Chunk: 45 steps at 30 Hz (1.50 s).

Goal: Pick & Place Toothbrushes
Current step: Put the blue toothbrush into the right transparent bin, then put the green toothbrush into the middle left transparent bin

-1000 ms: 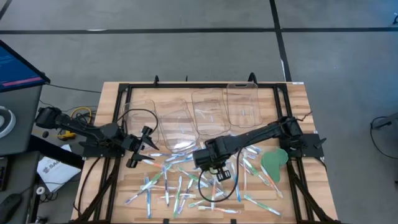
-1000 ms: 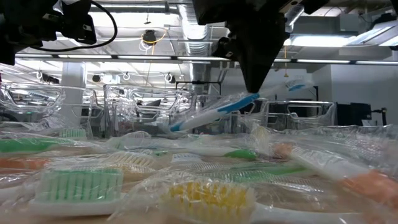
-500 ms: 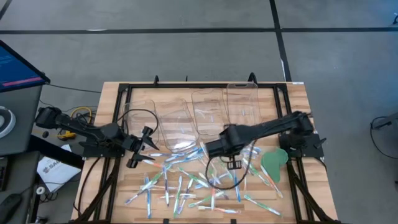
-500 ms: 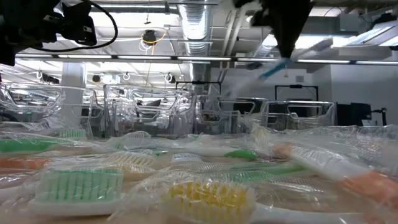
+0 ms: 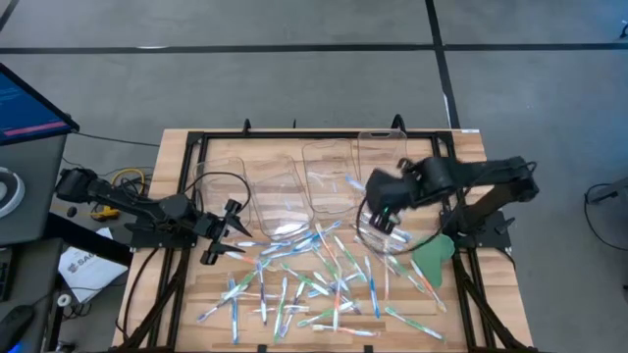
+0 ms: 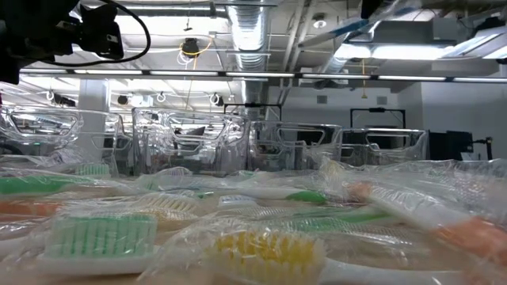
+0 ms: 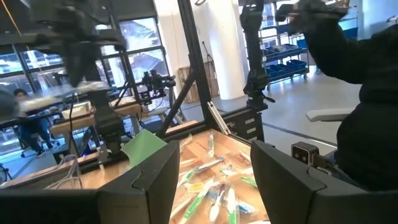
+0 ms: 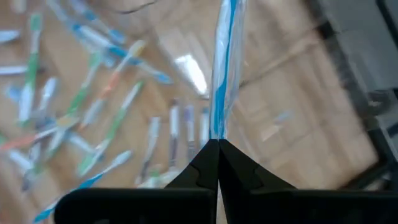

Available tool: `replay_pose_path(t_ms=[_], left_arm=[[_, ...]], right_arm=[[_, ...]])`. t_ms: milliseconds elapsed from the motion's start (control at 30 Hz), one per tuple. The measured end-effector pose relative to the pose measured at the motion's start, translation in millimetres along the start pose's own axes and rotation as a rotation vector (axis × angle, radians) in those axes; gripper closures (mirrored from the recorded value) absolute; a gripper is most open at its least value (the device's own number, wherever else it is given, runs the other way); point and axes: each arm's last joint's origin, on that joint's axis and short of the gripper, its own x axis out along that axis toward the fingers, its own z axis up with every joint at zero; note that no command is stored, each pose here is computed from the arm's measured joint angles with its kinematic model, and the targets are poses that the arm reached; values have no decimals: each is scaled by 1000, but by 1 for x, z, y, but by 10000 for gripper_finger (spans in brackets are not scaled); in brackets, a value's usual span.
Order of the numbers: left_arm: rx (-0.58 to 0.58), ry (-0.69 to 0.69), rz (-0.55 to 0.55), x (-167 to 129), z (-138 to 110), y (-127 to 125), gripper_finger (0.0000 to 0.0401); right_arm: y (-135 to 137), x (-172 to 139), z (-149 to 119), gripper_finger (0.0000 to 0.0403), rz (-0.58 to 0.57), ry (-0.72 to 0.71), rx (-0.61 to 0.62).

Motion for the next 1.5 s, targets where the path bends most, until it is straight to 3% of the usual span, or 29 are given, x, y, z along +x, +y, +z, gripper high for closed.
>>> replay_pose_path(t_ms=[267,633,767,967,1167,1500], left_arm=[[-29,3,1,0,0,0,210],[-23,-3,4,0,0,0,210],[-23,-5,4,0,1,0,210],[-33,-4,3,0,0,0,210],[-129,-4,3,0,0,0,210],[-137,-2,3,0,0,0,210]], right_arm=[[-78,21,-21,403,-84,61,248],[-120,87,-17,403,-6,37,297],[-136,111,-13,403,-46,128,352],[-139,148,-2,403,-20,249,365],[-135,180,3,392,16,363,292],[-136,193,5,268,23,412,225]])
